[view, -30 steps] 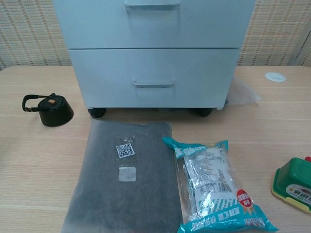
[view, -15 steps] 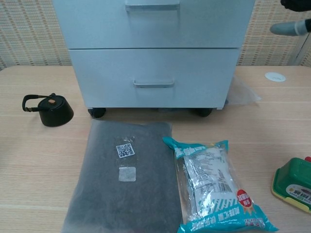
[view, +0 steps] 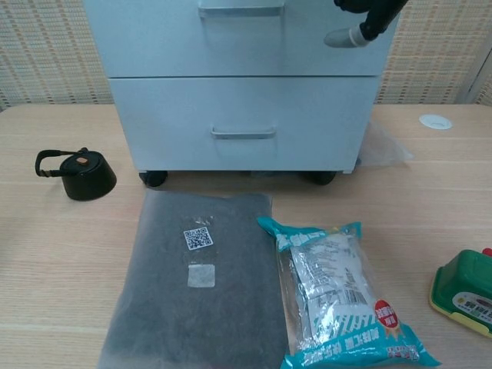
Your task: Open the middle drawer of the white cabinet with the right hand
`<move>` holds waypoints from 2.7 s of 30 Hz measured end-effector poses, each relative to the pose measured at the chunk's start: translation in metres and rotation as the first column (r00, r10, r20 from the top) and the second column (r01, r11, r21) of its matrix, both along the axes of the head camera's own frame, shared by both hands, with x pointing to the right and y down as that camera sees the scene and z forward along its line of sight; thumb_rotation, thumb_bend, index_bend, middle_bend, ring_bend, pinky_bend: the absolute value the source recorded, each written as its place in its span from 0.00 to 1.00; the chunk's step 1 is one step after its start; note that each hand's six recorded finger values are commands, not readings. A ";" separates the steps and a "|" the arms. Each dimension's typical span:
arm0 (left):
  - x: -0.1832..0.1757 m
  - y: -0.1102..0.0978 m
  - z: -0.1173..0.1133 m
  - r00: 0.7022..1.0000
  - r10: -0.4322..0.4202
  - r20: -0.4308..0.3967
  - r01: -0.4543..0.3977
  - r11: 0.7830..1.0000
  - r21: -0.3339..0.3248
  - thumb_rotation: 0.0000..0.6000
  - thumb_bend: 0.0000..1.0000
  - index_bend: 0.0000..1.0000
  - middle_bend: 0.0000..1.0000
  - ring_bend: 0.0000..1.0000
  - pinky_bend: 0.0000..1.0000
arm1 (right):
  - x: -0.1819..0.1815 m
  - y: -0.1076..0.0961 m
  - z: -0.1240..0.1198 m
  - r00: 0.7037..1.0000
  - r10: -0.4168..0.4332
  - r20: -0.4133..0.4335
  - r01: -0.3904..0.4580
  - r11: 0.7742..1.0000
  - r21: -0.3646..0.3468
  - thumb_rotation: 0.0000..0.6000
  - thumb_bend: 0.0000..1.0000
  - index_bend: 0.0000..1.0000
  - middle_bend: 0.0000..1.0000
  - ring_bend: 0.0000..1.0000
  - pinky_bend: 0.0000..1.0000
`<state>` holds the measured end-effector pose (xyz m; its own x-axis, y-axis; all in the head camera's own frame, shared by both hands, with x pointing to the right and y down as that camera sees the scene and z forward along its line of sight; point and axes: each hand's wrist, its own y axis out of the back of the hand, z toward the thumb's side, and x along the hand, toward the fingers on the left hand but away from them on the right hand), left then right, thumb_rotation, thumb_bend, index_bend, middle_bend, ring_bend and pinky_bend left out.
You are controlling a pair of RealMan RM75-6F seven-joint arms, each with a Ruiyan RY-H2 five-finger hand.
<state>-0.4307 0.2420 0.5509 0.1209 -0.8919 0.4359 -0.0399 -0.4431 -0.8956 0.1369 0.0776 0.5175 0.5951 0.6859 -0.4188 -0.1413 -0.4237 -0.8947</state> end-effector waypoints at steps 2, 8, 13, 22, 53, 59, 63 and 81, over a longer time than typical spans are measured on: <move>0.000 0.000 0.000 1.000 -0.001 -0.001 0.001 1.000 0.001 1.00 0.32 0.09 0.00 0.03 0.11 | -0.005 0.000 0.001 1.000 -0.005 -0.004 0.005 1.000 0.000 1.00 0.32 0.14 0.89 0.93 0.77; -0.001 0.000 0.000 1.000 -0.001 -0.001 0.001 1.000 0.000 1.00 0.32 0.09 0.00 0.03 0.11 | -0.016 -0.002 0.006 1.000 -0.012 -0.021 0.012 1.000 -0.006 1.00 0.32 0.14 0.89 0.93 0.77; -0.003 0.000 0.000 1.000 -0.007 0.001 0.007 1.000 0.003 1.00 0.32 0.09 0.00 0.03 0.11 | -0.021 -0.004 0.012 0.999 -0.008 -0.037 0.008 1.000 -0.003 1.00 0.32 0.15 0.89 0.93 0.77; -0.004 0.001 0.001 1.000 -0.007 -0.001 0.007 1.000 -0.001 1.00 0.32 0.09 0.00 0.03 0.11 | -0.025 -0.010 0.019 0.998 0.007 -0.067 -0.007 1.000 0.000 1.00 0.32 0.15 0.89 0.93 0.77; -0.004 0.000 0.001 1.000 -0.002 -0.002 0.002 1.000 0.001 1.00 0.32 0.09 0.00 0.03 0.11 | -0.020 0.009 0.017 0.989 -0.039 -0.144 0.042 0.999 0.019 1.00 0.32 0.23 0.90 0.93 0.77; -0.005 0.000 0.002 1.000 -0.006 0.000 0.006 1.000 -0.003 1.00 0.32 0.09 0.00 0.03 0.11 | -0.017 0.016 0.012 0.989 -0.047 -0.142 0.051 0.998 0.025 1.00 0.32 0.23 0.90 0.93 0.77; -0.004 0.000 0.003 1.000 -0.005 -0.002 0.005 1.000 -0.004 1.00 0.32 0.09 0.00 0.03 0.11 | -0.015 0.021 0.010 0.988 -0.057 -0.146 0.061 0.998 0.024 1.00 0.32 0.23 0.90 0.93 0.77; -0.004 0.001 0.003 1.000 -0.001 -0.001 0.001 1.000 -0.003 1.00 0.32 0.09 0.00 0.03 0.11 | -0.013 0.041 -0.005 0.985 -0.092 -0.147 0.099 0.994 0.041 1.00 0.32 0.23 0.90 0.93 0.77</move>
